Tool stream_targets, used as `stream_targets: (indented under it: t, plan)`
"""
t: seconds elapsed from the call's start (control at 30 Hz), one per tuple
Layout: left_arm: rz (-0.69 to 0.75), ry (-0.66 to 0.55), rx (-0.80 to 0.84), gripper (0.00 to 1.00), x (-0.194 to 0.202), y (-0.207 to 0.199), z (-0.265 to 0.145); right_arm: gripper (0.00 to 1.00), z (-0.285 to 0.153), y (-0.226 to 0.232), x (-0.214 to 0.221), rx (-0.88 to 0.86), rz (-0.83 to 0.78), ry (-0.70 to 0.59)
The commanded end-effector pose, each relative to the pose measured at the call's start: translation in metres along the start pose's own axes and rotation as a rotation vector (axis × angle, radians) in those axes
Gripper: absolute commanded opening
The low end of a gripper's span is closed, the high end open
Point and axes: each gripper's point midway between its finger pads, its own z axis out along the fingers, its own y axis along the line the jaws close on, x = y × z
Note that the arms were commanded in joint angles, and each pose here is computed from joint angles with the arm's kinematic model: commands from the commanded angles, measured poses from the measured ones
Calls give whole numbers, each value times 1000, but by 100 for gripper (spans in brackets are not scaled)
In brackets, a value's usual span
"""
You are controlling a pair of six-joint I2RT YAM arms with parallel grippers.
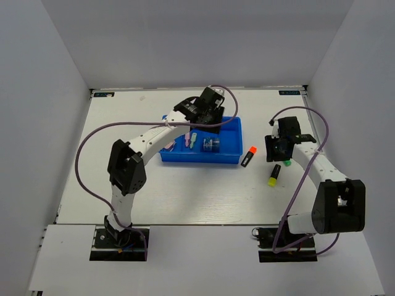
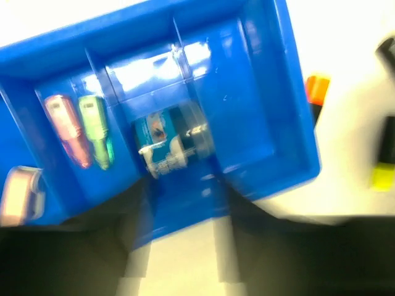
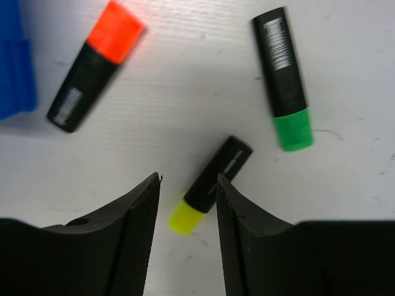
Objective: Sort the stationery into containers
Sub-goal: Pick up the pen from the center of the board.
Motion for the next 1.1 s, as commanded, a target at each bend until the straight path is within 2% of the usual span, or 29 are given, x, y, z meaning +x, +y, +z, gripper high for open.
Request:
stream_targets:
  t: [0.0,0.03,0.07,0.1,0.13,0.17,0.2,0.23,0.27,0.3,0.4,0.43,0.47,0.5,0.67,0.83,1.07]
  plan:
    - [18,-99,50,42,-17,-6,-56,46,5,-35,-30,143,-63,-57]
    - [24,-101,52,24,-13,-8,-61,46,7,-39,-32,155,-92,-51]
    - [21,-106,45,11,-1,1,-78,46,10,-44,-38,151,-88,-47]
    - [26,-110,49,11,4,3,-82,46,17,-47,-34,147,-119,-9]
    - [31,-115,64,17,10,0,-86,47,20,-54,-41,151,-124,-1]
    - [35,-101,68,30,33,10,-100,47,22,-55,-42,145,-149,9]
    - [38,-95,68,66,42,13,-104,47,28,-59,-42,144,-151,24]
    - [51,-51,65,75,66,18,-100,49,32,-61,-49,136,-181,25]
    - [62,-72,77,87,76,24,-118,50,33,-64,-50,142,-183,33]
    - [65,-72,78,91,82,27,-123,50,37,-69,-54,149,-184,38]
    - [83,-26,52,96,128,50,-132,52,49,-76,-60,156,-210,62]
    - [77,-47,62,96,130,53,-143,52,53,-77,-58,153,-221,78]
    - [81,-20,50,96,145,59,-141,52,51,-79,-71,156,-232,58]
    - [73,-40,61,97,152,63,-152,52,62,-75,-62,122,-239,107]
    - [63,-11,29,97,187,84,-160,53,73,-86,-58,49,-225,164]
    - [49,-47,11,98,200,98,-172,53,87,-86,-45,-35,-223,226]
    - [41,-20,-2,99,219,106,-170,51,85,-76,-11,-116,-268,293]
